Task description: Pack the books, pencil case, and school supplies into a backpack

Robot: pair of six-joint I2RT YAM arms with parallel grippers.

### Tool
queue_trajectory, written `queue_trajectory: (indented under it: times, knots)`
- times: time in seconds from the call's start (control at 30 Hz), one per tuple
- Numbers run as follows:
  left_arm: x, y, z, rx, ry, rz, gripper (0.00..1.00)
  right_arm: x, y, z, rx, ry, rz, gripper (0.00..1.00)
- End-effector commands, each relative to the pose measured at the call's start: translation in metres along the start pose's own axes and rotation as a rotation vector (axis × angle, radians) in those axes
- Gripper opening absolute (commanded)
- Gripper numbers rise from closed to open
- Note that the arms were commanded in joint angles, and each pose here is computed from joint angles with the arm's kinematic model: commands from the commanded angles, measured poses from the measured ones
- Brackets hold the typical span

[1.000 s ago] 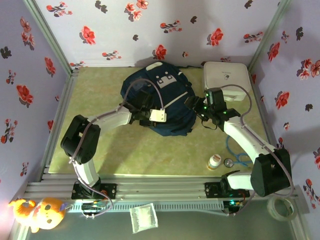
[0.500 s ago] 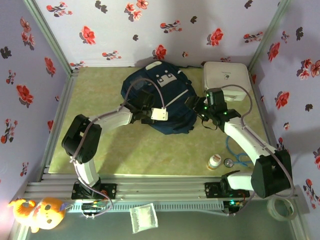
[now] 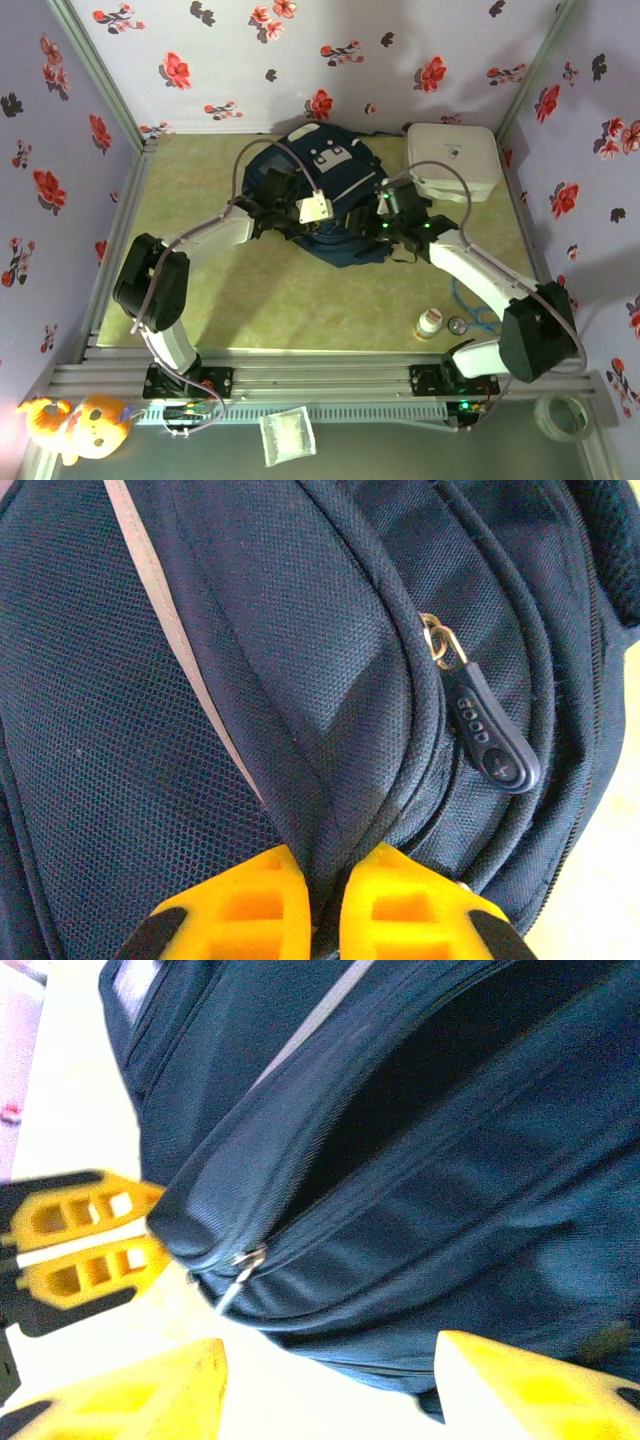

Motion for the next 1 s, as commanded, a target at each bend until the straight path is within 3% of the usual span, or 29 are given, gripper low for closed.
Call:
queue_trajectory:
  times: [0.0,0.3,0.47,0.6,0.77,0.97]
  knots:
    - [-0.027,-0.031,0.005,-0.095,0.016,-0.126,0.00,0.009,-0.005,0.015,-0.061,-0.003,-0.005,0.57]
    - [-0.027,-0.033,0.003,-0.115,0.049,-0.137,0.00,0.034,-0.011,0.022,-0.038,-0.035,-0.013,0.47]
    - [-0.025,-0.033,0.003,-0.114,0.052,-0.139,0.00,0.041,-0.013,0.029,-0.053,-0.068,-0.002,0.47]
    - [-0.024,-0.032,0.003,-0.113,0.054,-0.134,0.00,0.038,-0.012,0.030,-0.051,-0.075,-0.019,0.52]
    - [-0.023,-0.031,0.003,-0.116,0.054,-0.131,0.00,0.022,-0.012,0.022,-0.048,0.010,-0.074,0.42]
    - [-0.025,-0.032,0.005,-0.122,0.057,-0.140,0.00,0.024,-0.013,0.025,-0.055,-0.025,-0.081,0.43]
Point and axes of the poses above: each hand's point on the last joint's axis, 136 mm out from that joint toward the fingers, its own x axis out along the fingers, its own z axis along the line the jaws close on, y = z × x, the point moved 8 cm from there along -x, back along the fingers, and after that the axes turned 15 degrees about -x, right-handed, at the moved point
